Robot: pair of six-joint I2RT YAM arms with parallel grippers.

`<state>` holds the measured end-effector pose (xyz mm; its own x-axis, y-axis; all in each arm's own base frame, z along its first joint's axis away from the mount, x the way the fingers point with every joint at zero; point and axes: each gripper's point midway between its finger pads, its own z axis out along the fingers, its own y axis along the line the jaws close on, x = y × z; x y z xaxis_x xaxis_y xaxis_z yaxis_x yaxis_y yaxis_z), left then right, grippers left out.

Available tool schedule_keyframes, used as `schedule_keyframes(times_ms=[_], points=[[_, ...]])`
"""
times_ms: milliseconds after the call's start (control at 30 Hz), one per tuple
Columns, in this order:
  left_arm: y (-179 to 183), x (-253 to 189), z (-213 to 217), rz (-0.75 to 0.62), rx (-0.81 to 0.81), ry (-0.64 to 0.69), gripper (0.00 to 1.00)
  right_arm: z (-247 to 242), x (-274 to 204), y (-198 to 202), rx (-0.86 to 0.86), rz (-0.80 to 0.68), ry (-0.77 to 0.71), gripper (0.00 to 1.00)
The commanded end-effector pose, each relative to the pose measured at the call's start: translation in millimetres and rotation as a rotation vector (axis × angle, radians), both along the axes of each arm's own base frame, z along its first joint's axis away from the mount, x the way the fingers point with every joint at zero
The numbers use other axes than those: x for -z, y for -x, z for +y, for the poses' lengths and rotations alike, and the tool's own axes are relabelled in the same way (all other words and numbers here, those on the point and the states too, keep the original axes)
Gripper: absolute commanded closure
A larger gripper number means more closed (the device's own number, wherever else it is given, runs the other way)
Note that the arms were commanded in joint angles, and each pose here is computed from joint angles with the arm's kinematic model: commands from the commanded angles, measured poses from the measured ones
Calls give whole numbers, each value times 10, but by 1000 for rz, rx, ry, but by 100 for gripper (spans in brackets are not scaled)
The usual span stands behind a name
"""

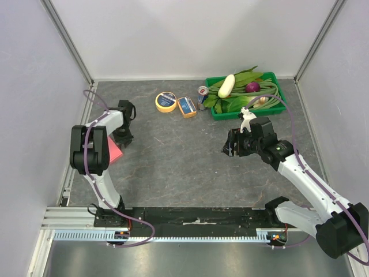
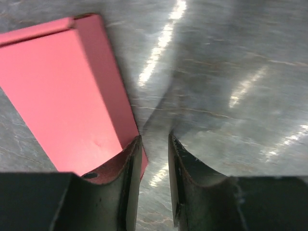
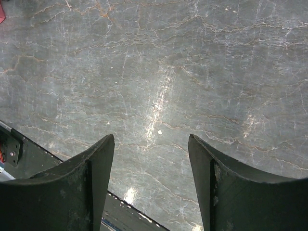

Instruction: Fold the paper box

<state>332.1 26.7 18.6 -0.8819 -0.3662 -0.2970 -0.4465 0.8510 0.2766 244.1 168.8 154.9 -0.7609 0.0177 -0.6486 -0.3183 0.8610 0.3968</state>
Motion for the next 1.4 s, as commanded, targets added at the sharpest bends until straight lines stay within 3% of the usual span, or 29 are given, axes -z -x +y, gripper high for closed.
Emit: schedule_keyframes(times_ms=[0,267,600,1133,1367], points=[[276,76,272,-13,-192,91,65,52,-146,-42,-13,-48,-34,30],[480,-70,690,-57,-329,48,65,106,-128,-33,-38,-27,-48,30],[327,-71,759,-66,-318,52,63,87,-114,-10,-35,-26,-43,30],[427,-103,1004,-74,-398,20,64,69,-92,-4,-37,-24,-29,30],[268,-103,991,-113,-386,61,64,65,-72,-5,-38,-23,-25,30]])
